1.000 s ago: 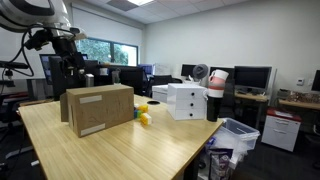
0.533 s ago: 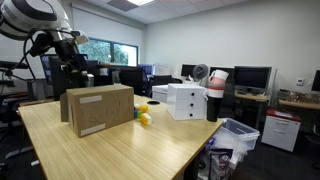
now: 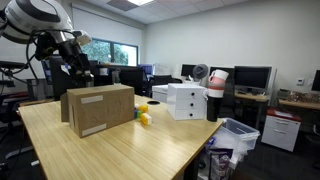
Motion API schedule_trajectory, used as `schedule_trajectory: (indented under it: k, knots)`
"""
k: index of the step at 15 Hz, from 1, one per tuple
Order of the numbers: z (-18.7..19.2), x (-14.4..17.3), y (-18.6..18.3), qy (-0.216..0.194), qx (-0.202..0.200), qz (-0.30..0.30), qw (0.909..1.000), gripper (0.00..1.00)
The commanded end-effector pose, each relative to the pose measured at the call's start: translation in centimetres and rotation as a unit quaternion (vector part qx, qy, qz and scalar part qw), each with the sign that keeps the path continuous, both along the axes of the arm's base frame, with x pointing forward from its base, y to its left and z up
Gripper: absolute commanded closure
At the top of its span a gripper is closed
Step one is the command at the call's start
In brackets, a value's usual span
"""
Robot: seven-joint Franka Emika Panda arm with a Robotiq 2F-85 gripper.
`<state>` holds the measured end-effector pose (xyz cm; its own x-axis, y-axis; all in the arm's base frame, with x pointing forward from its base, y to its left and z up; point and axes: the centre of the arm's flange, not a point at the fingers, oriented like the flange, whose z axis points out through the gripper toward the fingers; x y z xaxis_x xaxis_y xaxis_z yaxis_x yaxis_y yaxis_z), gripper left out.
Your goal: Move the box forward then turn it over
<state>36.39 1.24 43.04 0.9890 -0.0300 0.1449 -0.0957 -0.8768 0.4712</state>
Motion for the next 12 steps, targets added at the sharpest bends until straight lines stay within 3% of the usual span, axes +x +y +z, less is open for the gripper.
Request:
schedule_trajectory:
  k: [1, 12]
  knots:
    - [-0.7, 0.6, -0.8, -0.022, -0.027, -0.025, 0.9991, 0.00]
    - [0.1, 1.0, -3.6, -0.057, -0.059, -0.092, 0.9924, 0.00]
